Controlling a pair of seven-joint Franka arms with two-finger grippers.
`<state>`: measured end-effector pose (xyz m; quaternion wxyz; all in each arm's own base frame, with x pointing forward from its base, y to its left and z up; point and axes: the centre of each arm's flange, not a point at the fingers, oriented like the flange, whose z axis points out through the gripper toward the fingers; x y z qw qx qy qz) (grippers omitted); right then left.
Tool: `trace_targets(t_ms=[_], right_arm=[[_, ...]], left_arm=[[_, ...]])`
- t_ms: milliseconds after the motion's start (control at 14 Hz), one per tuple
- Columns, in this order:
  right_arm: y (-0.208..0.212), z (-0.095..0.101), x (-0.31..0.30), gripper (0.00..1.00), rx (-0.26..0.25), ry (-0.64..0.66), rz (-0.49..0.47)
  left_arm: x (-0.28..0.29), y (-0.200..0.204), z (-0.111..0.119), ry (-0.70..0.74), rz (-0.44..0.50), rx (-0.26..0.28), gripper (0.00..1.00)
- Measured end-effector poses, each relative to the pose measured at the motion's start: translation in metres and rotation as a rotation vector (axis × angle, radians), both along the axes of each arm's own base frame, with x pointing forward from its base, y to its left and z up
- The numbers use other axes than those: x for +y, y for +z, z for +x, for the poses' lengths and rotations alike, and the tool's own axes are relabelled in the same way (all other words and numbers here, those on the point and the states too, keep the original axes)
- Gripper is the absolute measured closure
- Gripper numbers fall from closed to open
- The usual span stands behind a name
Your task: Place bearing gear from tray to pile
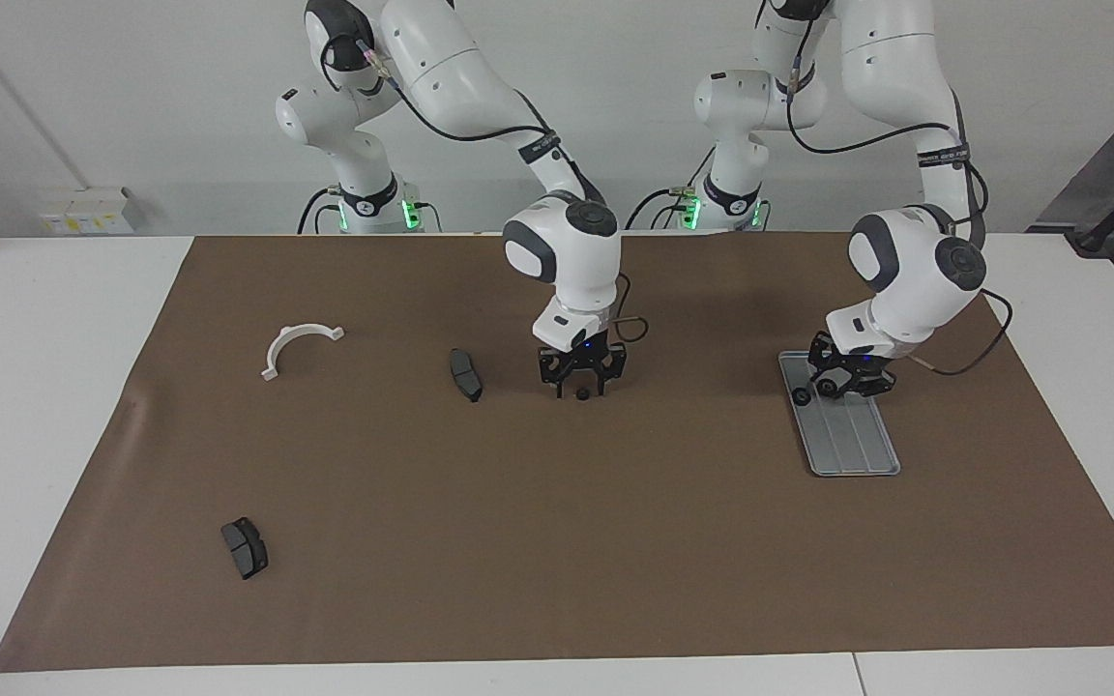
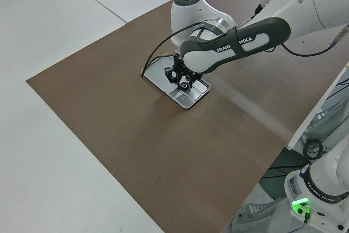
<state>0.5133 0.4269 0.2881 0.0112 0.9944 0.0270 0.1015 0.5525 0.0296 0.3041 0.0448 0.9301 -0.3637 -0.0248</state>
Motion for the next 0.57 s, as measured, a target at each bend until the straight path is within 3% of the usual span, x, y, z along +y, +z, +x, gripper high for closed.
trace_targets(t_ms=[142, 570], right_arm=[[0.0007, 0.0004, 0.0008, 0.34, -0.007, 0.002, 0.007], [-0.0010, 0.0002, 0.0006, 0.43, -0.006, 0.002, 0.006]], left_arm=[[0.0003, 0.0005, 0.0001, -0.001, 0.000, -0.002, 0.65], [0.0003, 0.0016, 0.0010, -0.001, 0.001, -0.007, 0.65]])
